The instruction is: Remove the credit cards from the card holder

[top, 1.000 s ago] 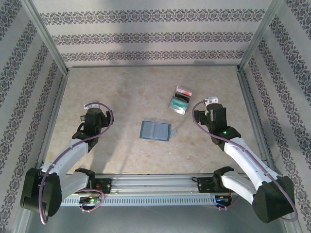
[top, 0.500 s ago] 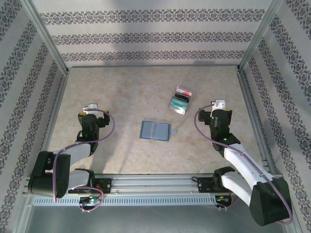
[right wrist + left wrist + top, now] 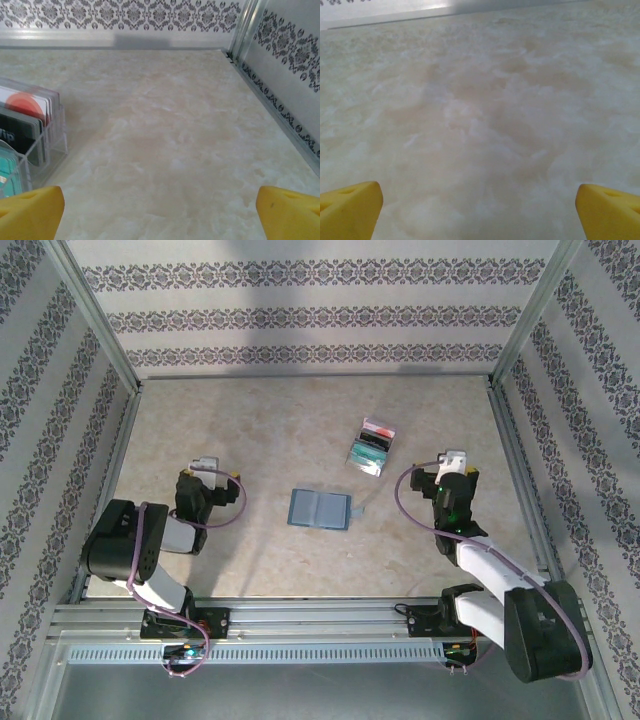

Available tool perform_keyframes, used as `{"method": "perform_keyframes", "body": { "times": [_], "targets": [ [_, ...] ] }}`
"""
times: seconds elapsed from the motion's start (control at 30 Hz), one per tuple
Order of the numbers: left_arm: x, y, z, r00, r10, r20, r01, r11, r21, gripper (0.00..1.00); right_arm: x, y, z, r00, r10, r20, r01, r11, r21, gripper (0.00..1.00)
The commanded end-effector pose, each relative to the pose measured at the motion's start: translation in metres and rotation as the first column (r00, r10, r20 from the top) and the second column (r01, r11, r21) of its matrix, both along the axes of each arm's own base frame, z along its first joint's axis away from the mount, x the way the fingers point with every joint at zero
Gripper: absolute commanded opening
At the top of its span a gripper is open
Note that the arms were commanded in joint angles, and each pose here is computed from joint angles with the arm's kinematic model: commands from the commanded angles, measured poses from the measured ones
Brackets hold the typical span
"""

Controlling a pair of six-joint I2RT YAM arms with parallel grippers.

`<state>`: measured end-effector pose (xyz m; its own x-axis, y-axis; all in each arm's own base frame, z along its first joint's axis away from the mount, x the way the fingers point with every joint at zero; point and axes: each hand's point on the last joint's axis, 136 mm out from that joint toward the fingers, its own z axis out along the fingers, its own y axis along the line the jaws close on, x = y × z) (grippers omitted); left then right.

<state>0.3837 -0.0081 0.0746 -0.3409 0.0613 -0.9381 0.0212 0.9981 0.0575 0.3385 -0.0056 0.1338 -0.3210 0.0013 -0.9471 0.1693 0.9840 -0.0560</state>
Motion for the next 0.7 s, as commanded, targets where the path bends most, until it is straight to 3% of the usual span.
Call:
{"method": "perform_keyframes", "body": {
  "times": [0.0, 0.47, 0.67],
  "targets": [
    [0.017, 0.007, 0.013, 1.000, -0.004, -0.003, 0.003, 0.998, -0.060, 0.99, 0.008, 0.000, 0.014, 0.994, 0.012, 0.111, -0.014, 1.000, 0.013, 0.98],
    [0.017, 0.012, 0.013, 1.000, 0.020, 0.004, -0.020, 0.998, -0.062, 0.99, 0.046, -0.001, -0.023, 0.991, 0.048, 0.123, -0.049, 0.999, 0.010, 0.98],
    [0.018, 0.012, 0.013, 1.000, 0.019, 0.005, -0.019, 0.998, -0.062, 0.99, 0.053, 0.000, -0.032, 0.988, 0.145, 0.060, -0.151, 0.980, 0.129, 0.98]
  ]
}}
